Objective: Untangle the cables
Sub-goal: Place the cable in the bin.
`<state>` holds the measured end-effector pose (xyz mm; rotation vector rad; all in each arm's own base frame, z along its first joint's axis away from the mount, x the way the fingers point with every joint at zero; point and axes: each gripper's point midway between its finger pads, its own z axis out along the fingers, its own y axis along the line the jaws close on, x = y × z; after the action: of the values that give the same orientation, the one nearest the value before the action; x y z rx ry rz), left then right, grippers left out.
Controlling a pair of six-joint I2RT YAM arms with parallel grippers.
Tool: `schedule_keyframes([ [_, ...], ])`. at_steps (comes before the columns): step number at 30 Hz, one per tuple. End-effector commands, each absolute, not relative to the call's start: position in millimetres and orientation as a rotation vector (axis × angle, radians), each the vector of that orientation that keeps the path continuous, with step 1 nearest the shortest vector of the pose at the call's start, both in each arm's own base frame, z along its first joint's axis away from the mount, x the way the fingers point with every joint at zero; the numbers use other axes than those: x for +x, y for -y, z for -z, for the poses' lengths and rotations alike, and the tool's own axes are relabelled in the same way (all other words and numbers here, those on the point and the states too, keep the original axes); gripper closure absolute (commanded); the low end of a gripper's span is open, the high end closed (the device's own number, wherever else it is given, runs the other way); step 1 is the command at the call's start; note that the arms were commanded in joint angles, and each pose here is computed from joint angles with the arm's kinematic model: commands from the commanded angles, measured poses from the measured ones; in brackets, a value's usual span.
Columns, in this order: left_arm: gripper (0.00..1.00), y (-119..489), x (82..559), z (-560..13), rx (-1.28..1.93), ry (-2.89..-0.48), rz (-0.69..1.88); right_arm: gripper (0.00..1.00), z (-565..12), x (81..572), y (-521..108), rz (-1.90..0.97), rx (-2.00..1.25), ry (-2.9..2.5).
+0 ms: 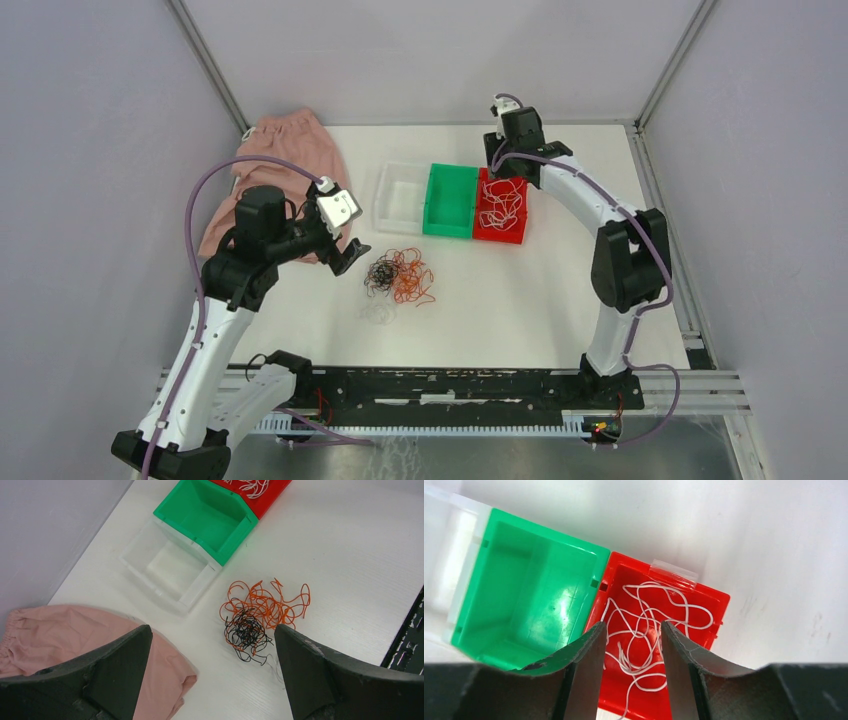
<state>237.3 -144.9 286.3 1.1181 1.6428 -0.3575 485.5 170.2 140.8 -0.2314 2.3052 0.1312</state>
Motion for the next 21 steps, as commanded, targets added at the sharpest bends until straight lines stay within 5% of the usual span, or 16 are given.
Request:
schedule_keyframes([
  [1, 0.01, 145.0, 239.6, -307.0, 1.070, -1.608, 0.345, 0.50, -192.9, 481.9, -165.9, -0.131, -0.233, -2.211],
  [9, 0.01, 145.9, 239.1, -305.0, 1.076, -1.609, 0.352, 0.53, -166.4, 433.5, -198.0, -0.318, -0.297, -2.255],
  [21, 0.01, 146.8, 235.8, -299.8, 1.091, -1.616, 0.366, 0.86, -129.3, 394.7, -191.5, -0.353, -0.222, -2.321],
])
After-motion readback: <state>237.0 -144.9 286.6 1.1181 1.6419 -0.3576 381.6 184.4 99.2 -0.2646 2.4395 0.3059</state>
